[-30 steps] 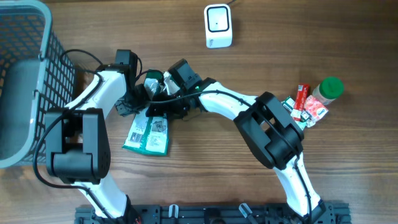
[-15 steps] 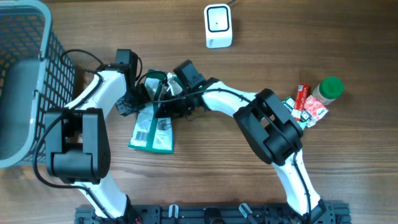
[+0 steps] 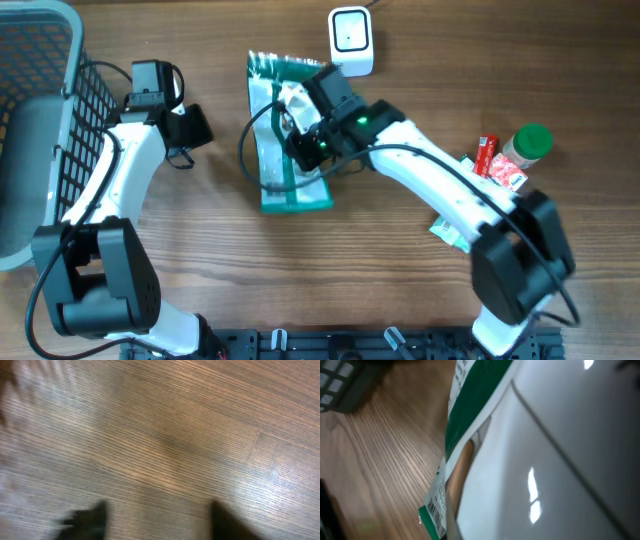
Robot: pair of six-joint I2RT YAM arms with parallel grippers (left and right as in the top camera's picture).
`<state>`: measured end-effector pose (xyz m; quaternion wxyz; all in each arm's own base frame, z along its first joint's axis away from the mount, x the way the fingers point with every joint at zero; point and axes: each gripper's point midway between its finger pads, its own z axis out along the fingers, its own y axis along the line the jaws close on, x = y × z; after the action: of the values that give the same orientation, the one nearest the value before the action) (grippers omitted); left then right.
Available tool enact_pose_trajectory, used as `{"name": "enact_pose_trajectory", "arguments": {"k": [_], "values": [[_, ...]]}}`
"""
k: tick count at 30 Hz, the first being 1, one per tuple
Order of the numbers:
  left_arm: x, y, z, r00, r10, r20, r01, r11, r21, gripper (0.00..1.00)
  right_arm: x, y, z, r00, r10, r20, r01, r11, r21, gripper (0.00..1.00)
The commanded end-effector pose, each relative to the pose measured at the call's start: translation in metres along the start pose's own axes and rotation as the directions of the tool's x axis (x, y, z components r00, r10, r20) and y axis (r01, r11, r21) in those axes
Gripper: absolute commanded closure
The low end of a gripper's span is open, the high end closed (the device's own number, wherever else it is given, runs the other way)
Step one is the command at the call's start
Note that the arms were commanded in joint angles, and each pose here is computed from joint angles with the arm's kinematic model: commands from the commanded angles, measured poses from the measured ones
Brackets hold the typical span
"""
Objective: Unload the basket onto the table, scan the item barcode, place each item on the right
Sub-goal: 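Carry the gloves pack up to the scanner face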
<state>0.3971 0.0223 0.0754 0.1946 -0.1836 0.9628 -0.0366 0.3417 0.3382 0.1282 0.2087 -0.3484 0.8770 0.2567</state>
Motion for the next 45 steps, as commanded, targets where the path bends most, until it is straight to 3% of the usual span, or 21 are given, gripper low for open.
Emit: {"name": "enact_pose_trajectory", "arguments": {"k": [1,6,10,14,19,23,35,45], "values": [[0.001,0.002,0.004,1.000,0.024,-0.012,-0.024,1.000,0.001,0.00,-0.036,0.002,-0.050,0.947,-0.304,0.104,0.291,0.949,0.123,0.96],[0.002,0.002,0.004,1.000,0.024,-0.015,-0.024,1.000,0.001,0.00,-0.079,-0.004,-0.116,0.846,-0.514,0.143,0.438,0.823,0.362,0.96],[0.002,0.002,0.004,1.000,0.024,-0.015,-0.024,1.000,0.001,0.00,-0.110,-0.023,-0.160,0.684,-0.729,-0.022,0.601,0.546,0.584,0.96],[0.002,0.002,0.004,1.000,0.024,-0.015,-0.024,1.000,0.001,0.00,-0.137,-0.050,-0.194,0.601,-0.771,-0.211,0.612,0.274,0.742,0.96],[0.002,0.002,0.004,1.000,0.024,-0.015,-0.024,1.000,0.001,0.00,-0.163,-0.060,-0.205,0.490,-0.807,-0.329,0.632,0.069,0.772,0.96],[0.002,0.002,0.004,1.000,0.024,-0.015,-0.024,1.000,0.001,0.00,-0.174,-0.083,-0.188,0.475,-0.796,-0.375,0.630,0.010,0.777,0.96],[0.002,0.002,0.004,1.000,0.024,-0.015,-0.024,1.000,0.001,0.00,-0.189,-0.191,-0.130,0.652,-0.668,-0.360,0.414,-0.084,0.906,0.96],[0.002,0.003,0.004,1.000,0.023,-0.015,-0.023,1.000,0.000,0.00,-0.166,-0.219,-0.064,0.649,-0.648,-0.400,0.471,-0.070,0.879,0.96]]}}
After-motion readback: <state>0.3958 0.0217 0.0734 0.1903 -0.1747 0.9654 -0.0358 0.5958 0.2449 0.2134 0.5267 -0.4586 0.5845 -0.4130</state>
